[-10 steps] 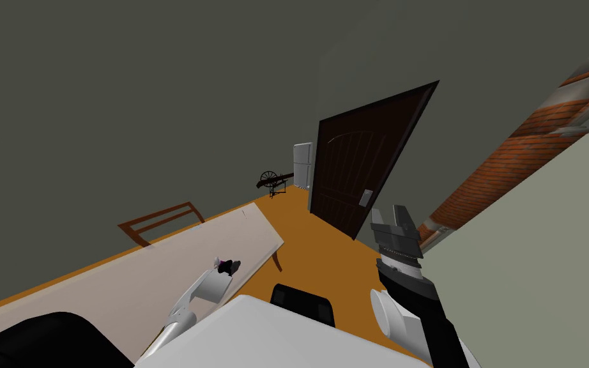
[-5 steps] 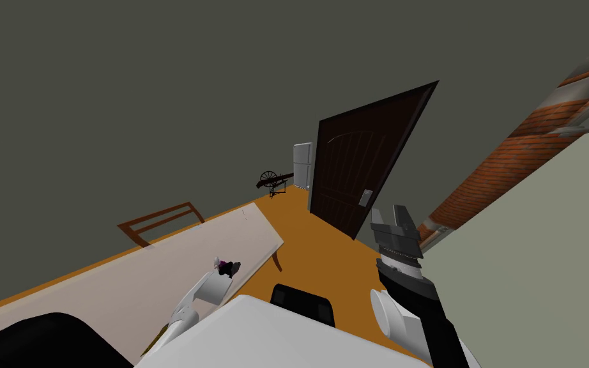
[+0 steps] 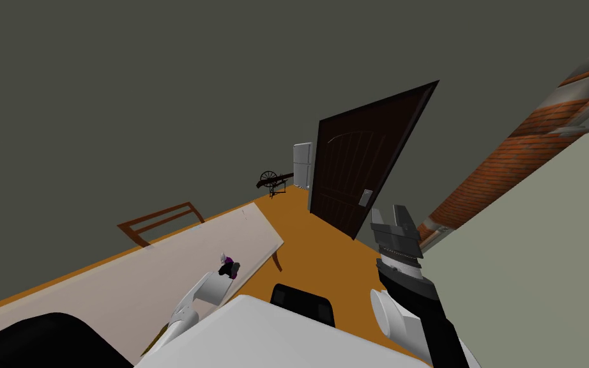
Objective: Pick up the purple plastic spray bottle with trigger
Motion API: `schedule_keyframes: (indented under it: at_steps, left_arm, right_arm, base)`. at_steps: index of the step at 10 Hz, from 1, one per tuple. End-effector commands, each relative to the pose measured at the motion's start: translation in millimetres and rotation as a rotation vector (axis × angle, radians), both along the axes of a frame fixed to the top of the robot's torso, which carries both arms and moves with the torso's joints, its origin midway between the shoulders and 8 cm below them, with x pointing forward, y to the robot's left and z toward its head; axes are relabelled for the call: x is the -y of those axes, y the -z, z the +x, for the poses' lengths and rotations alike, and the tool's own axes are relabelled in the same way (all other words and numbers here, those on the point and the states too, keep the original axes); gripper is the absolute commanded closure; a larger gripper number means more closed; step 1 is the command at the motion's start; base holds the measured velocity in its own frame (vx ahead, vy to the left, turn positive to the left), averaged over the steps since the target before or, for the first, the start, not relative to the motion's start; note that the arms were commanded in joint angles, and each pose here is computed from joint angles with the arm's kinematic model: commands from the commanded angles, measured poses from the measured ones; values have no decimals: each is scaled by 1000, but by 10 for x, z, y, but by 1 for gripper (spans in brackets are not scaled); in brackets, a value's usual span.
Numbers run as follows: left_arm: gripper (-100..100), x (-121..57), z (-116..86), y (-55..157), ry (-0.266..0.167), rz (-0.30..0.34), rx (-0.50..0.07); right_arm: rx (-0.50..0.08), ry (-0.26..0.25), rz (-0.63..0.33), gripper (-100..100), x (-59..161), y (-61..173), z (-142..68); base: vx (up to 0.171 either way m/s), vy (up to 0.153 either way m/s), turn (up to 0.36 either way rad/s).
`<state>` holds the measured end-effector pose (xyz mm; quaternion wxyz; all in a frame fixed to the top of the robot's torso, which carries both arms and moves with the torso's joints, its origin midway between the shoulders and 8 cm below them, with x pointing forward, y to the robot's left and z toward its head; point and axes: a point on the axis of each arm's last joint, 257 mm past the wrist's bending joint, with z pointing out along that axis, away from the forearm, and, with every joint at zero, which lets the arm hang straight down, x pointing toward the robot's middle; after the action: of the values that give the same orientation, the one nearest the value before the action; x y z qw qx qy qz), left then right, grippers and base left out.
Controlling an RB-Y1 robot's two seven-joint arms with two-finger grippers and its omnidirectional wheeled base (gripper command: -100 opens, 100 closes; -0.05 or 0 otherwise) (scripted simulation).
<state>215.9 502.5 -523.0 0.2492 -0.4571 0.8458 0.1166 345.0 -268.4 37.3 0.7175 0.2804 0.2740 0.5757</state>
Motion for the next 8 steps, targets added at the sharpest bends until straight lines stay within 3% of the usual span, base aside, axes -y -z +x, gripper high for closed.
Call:
schedule_keyframes:
  at_steps: [1, 2, 3, 7, 8]
  left_arm:
    - [100, 0, 0, 0, 0, 0, 0]
    - [0, 0, 1, 0, 0, 0, 0]
    - [100, 15, 16, -59, 2, -1, 1]
    - [100, 32, 26, -131, 6, -1, 1]
    - [0, 33, 26, -136, 6, -1, -1]
  right_arm:
    - [0, 0, 0, 0, 0, 0, 0]
    - [0, 0, 0, 0, 0, 0, 0]
    - [0, 0, 0, 0, 0, 0, 0]
    - [0, 0, 0, 0, 0, 0, 0]
    - [0, 0, 0, 0, 0, 0, 0]
  base:
    - [0, 0, 0]
    - [0, 0, 0]
    - [0, 0, 0]
    - [0, 0, 0]
    - [0, 0, 0]
